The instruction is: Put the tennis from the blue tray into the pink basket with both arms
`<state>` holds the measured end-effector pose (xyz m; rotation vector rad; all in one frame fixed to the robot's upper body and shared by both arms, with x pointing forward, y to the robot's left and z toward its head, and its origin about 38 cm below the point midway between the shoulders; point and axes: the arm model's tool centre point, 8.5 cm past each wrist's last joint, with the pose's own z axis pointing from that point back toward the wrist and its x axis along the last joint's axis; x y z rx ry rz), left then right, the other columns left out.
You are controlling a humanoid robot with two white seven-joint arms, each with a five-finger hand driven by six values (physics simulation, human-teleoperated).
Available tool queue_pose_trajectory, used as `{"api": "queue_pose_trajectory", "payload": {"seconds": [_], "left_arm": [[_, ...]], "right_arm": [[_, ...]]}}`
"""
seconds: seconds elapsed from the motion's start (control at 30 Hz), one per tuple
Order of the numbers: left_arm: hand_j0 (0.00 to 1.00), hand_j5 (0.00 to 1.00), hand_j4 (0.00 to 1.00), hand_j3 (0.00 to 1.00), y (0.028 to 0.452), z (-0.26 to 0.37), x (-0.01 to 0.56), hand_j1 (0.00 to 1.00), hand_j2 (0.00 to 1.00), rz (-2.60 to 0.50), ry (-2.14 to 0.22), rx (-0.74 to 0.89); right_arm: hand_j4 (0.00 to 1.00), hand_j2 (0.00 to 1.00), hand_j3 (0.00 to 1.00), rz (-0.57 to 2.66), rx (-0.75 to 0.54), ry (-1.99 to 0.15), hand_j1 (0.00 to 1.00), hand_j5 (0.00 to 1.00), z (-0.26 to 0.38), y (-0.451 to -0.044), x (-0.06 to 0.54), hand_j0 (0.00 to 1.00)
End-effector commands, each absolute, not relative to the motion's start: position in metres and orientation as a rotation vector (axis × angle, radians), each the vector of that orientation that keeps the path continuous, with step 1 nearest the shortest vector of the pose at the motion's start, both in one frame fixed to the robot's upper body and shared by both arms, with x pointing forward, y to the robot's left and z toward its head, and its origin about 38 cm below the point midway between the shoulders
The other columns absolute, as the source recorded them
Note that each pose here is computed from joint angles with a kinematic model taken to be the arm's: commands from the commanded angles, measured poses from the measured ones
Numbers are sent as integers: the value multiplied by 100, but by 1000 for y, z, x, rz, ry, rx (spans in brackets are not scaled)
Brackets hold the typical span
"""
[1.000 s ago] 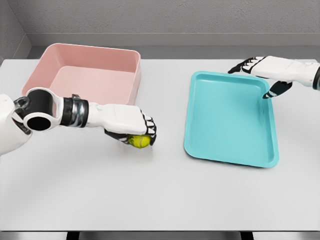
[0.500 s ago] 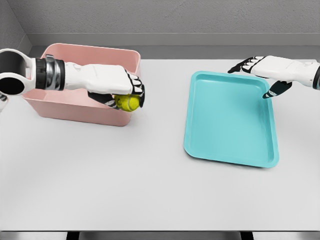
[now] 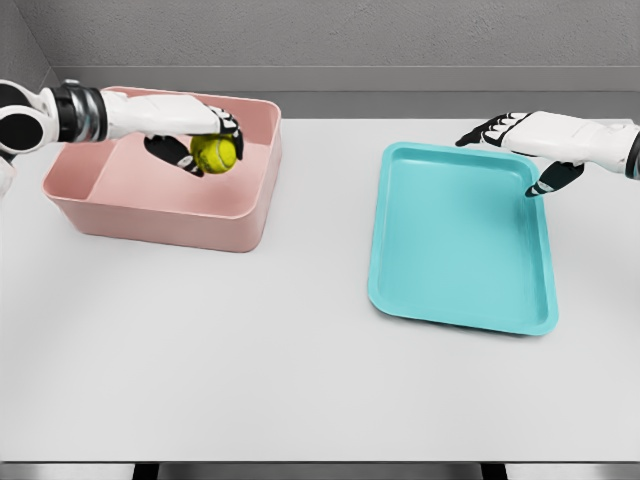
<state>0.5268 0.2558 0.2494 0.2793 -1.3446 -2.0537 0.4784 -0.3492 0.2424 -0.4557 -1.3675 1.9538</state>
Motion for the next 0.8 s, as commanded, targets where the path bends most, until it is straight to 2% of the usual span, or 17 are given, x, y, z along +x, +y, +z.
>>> {"api": "queue_pose_trajectory", "payload": {"seconds": [0.0,0.03,0.1,0.13,0.43,0.47,0.57,0.63,0.77], "left_arm": [[42,42,42,42,266,248,534,42,42,-1994,-1344,284],[42,42,42,42,266,249,534,42,42,-1990,-1348,287],[83,83,83,83,267,251,534,83,83,-1982,-1355,292],[96,96,96,96,267,252,534,96,96,-1985,-1357,292],[97,97,97,97,263,251,529,97,97,-2001,-1370,280],[97,97,97,97,251,255,522,97,97,-2039,-1399,266],[100,100,100,100,254,286,484,100,100,-2151,-1487,290],[100,100,100,100,275,297,463,100,100,-2111,-1542,293],[100,100,100,100,312,303,427,100,100,-2138,-1479,315]], "right_arm": [[100,100,100,1946,-455,-1371,100,100,243,-350,479,100],[100,100,100,1947,-455,-1372,100,100,243,-349,478,100],[100,100,100,1947,-453,-1374,100,100,243,-349,479,100],[100,100,100,1947,-453,-1374,100,100,243,-349,479,100],[100,100,100,1947,-455,-1372,100,100,243,-349,478,100],[100,100,100,1947,-455,-1372,100,100,243,-349,478,100],[100,100,100,1947,-455,-1372,100,100,243,-349,478,100],[100,100,100,1947,-455,-1372,100,100,243,-349,478,100],[100,100,100,1947,-455,-1372,100,100,243,-349,478,100]]}}
